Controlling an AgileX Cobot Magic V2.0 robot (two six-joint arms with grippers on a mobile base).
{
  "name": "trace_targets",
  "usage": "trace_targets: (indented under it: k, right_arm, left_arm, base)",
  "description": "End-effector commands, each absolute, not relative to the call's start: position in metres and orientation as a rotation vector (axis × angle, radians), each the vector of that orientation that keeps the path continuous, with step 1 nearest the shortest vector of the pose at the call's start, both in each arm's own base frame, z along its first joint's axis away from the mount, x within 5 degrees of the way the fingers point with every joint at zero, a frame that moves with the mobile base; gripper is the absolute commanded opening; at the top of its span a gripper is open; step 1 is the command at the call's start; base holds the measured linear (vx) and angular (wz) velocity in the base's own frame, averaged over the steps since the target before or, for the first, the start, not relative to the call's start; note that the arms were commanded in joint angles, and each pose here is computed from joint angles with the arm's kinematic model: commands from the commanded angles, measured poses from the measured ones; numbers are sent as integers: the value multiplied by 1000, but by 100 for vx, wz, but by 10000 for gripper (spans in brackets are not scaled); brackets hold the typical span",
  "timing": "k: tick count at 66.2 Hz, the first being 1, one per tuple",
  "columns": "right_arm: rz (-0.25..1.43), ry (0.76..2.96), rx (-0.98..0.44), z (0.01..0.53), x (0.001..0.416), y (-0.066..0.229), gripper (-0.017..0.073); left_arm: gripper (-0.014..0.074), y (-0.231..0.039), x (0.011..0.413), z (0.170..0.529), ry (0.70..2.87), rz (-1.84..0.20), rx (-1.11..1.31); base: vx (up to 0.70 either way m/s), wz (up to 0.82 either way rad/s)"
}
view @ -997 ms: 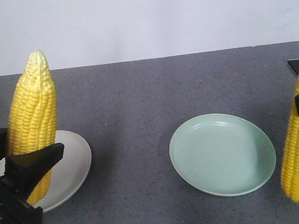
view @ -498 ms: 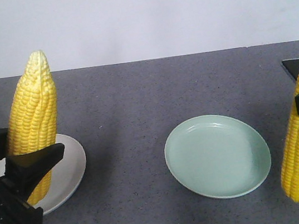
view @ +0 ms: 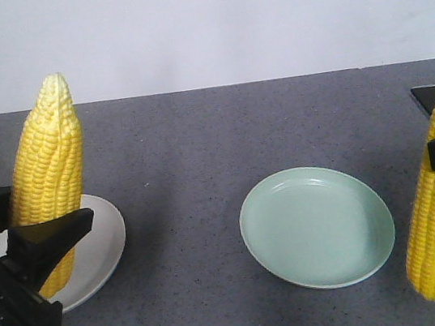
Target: Distribute corn equally
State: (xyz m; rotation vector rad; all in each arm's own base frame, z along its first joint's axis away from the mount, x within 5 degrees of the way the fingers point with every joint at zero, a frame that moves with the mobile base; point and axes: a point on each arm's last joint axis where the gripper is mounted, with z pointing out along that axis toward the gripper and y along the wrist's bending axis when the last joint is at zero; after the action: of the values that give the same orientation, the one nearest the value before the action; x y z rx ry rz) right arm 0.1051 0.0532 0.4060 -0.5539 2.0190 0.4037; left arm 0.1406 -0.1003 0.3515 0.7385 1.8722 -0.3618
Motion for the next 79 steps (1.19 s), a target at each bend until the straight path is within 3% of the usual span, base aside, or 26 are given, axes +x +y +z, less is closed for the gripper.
trace_targets:
  k: [1,14,36,58,79]
  right_arm:
    - [426,1942,-534,425,101,54,227]
    - [478,2017,-506,437,114,58,247]
    - [568,2299,-451,427,198,78,248]
    - [604,2530,-409,382,293,97,248]
    - [625,2741,-384,315,345,108,248]
  left_arm:
    - [227,-100,141,368,1780,-388,681]
    - [227,-100,141,368,1780,-388,681]
    - [227,-100,141,368,1780,-388,681]
    - [227,-100,141,368,1780,-388,681]
    - [227,-100,141,368,1780,-388,681]
  base:
    - [0,0]
    - [0,0]
    - [0,0]
    - [0,0]
    - [0,0]
